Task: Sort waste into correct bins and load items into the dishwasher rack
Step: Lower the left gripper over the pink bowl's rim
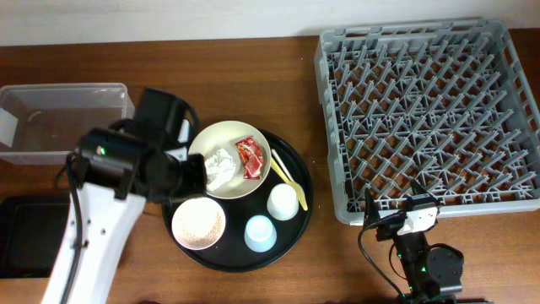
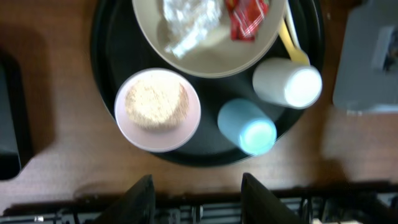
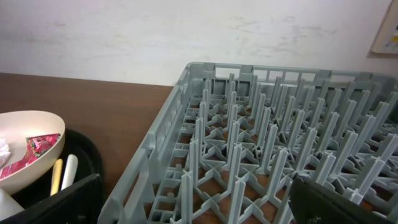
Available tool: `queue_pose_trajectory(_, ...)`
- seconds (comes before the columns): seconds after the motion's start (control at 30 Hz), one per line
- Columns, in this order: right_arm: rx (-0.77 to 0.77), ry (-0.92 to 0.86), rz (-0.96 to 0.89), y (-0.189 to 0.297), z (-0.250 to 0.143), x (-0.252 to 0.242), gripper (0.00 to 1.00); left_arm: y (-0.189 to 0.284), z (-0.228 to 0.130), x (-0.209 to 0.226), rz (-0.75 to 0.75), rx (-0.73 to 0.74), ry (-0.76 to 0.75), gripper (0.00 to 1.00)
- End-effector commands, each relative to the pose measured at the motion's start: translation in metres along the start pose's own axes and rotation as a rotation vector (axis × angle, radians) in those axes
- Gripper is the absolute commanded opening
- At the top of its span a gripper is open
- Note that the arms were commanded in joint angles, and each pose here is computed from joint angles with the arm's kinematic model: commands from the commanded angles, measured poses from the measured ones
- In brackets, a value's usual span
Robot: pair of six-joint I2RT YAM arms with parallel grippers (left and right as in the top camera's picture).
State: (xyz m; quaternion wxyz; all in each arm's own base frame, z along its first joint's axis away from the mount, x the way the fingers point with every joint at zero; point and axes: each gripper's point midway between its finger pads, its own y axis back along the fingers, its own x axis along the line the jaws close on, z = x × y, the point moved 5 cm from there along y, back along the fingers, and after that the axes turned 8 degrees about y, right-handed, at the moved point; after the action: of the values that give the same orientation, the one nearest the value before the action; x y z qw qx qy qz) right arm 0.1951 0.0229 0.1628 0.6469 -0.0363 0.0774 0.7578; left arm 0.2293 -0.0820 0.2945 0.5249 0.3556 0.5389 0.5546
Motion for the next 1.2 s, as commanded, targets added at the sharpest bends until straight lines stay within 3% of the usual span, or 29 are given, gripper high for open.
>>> queue_pose_trajectory(0.0, 0.002, -0.005, 0.001, 0.000, -0.002, 0.000, 0.98, -0.022, -0.018, -0.001, 0.174, -0.018, 0.049, 0.44)
queue_pose_trajectory(0.07, 0.002, -0.005, 0.001, 0.000, -0.002, 0.000, 0.98, -0.059, -0.032, -0.004, 0.240, -0.006, 0.021, 0.43)
queue_pose_trajectory(0.13, 0.002, -0.005, 0.001, 0.000, -0.002, 0.000, 0.98, -0.090, -0.042, -0.004, 0.253, 0.014, -0.009, 0.10)
queue_pose_trajectory(0.17, 0.002, -0.005, 0.001, 0.000, -0.002, 0.000, 0.98, -0.104, -0.045, -0.001, 0.257, 0.020, -0.010, 0.09)
queue_pose_trajectory(0.23, 0.002, -0.005, 0.001, 0.000, -0.002, 0.000, 0.98, -0.148, -0.050, 0.001, 0.217, 0.004, -0.005, 0.42)
queue_pose_trajectory(0.27, 0.003, -0.005, 0.001, 0.000, -0.002, 0.000, 0.98, -0.152, -0.052, 0.003, 0.222, 0.007, -0.006, 0.44)
queue_pose_trajectory(0.67, 0.002, -0.005, 0.001, 0.000, -0.002, 0.000, 0.98, -0.167, -0.051, 0.003, 0.194, -0.020, -0.004, 0.50)
queue_pose_trajectory(1.17, 0.002, -0.005, 0.001, 0.000, -0.002, 0.000, 0.98, -0.194, -0.054, 0.006, 0.158, -0.055, -0.042, 0.49)
